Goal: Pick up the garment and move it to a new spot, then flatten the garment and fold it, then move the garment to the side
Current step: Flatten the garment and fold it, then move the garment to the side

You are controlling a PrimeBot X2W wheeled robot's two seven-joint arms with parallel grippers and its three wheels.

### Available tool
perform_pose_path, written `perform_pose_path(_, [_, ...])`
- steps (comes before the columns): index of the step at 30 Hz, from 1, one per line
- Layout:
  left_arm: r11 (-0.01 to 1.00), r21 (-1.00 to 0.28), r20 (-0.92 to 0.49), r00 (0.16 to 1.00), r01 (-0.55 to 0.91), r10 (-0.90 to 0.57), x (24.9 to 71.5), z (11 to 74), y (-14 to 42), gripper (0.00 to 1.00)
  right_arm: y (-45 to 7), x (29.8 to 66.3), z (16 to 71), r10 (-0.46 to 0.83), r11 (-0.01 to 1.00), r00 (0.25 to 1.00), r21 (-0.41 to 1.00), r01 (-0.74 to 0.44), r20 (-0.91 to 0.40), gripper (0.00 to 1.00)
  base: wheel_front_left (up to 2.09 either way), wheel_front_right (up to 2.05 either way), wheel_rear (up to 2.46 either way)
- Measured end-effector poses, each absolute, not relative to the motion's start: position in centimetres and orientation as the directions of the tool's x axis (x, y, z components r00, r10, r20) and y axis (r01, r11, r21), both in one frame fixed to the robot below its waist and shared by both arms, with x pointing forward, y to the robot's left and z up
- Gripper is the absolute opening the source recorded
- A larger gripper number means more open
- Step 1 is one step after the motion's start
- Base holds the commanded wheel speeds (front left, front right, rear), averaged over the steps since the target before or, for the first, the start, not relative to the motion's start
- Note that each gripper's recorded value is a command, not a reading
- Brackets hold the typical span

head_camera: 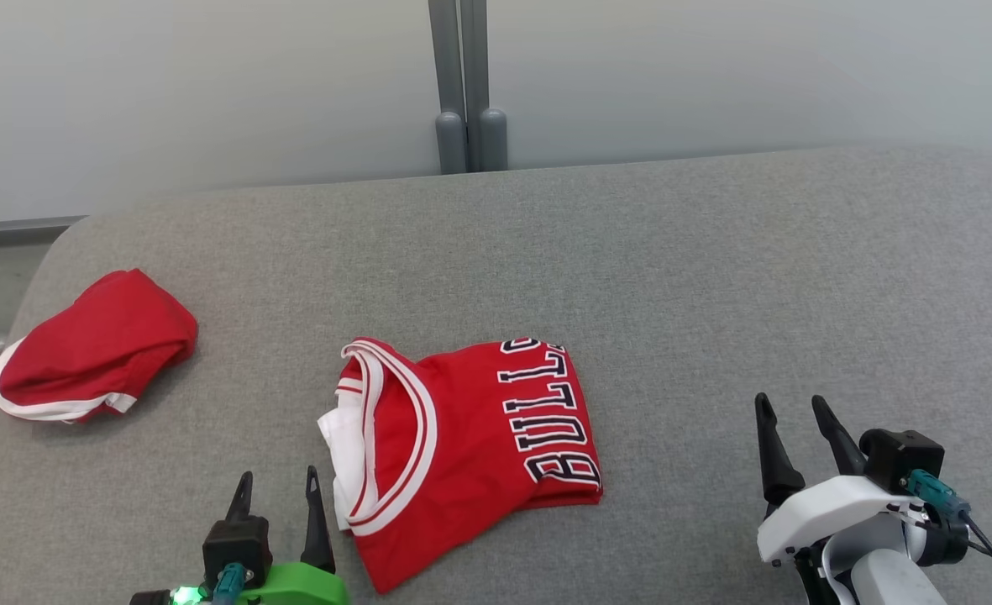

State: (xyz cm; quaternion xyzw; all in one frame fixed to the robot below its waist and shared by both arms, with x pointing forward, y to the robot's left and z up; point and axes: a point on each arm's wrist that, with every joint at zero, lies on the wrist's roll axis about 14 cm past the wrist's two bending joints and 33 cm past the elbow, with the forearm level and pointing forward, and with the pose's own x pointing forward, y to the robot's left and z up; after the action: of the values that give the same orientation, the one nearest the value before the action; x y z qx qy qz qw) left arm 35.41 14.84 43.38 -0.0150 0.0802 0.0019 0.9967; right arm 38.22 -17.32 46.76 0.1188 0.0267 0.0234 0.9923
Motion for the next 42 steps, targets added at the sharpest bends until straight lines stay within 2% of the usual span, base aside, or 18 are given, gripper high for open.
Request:
perform_pose_path(10, [1.000,-0.025,-0.162,0.987,0.006,-0.010,35.0,43.3,14.7,1.00,-16.4,38.1,46.5,0.078,0.965,0.996,0.257,-0.062,-0.053,1.00,0.00,0.00,0.00])
perform_pose_path(22, [0.999,-0.022,-0.186,0.982,-0.028,0.024,33.9,42.5,16.0,1.00,-7.0,39.5,45.2,0.340,0.892,0.935,0.352,-0.284,-0.106,1.00,0.00,0.00,0.00])
perform_pose_path(28, [0.998,-0.017,-0.181,0.982,-0.058,0.054,34.4,42.7,17.1,1.00,-4.1,41.3,44.7,0.414,0.866,0.901,0.363,-0.344,-0.134,1.00,0.00,0.00,0.00])
perform_pose_path(41, [0.996,-0.003,-0.222,0.971,-0.090,0.087,33.6,41.5,18.2,1.00,-2.9,41.1,40.1,0.438,0.865,0.850,0.395,-0.310,-0.292,1.00,0.00,0.00,0.00])
perform_pose_path(42, [0.996,-0.004,-0.224,0.971,-0.085,0.082,33.6,41.4,18.1,1.00,-2.7,41.2,40.1,0.447,0.863,0.844,0.390,-0.321,-0.297,0.47,0.00,0.00,0.00])
